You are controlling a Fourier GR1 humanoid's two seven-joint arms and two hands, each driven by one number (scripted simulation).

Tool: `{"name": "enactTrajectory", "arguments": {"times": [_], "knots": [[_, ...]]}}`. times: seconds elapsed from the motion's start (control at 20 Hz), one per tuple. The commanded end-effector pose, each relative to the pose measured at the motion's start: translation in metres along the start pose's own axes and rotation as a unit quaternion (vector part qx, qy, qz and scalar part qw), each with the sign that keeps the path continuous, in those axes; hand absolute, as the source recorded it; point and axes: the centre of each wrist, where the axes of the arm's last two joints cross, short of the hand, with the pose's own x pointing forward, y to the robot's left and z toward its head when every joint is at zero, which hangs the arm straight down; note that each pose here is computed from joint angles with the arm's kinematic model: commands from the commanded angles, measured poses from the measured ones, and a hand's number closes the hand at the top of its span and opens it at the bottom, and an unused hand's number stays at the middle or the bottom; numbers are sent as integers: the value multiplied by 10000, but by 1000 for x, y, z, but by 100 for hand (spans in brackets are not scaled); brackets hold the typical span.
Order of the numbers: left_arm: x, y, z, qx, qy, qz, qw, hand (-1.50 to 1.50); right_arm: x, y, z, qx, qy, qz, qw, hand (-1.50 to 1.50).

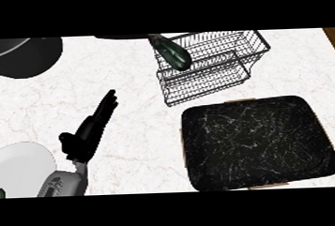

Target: Pick the eggplant from the tray and place it in the tiered basket

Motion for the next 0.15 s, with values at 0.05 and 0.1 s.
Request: {"name": "enactTrajectory", "arguments": {"times": [0.05, 0.1], "knots": [[3, 14, -7, -2, -81, 22, 10000, 0, -8, -83, 28, -53, -97, 143, 9998, -150], [-1, 7, 1, 33, 0, -17, 10000, 0, -8, -108, 40, 34, -72, 99, 9999, -150]]}}
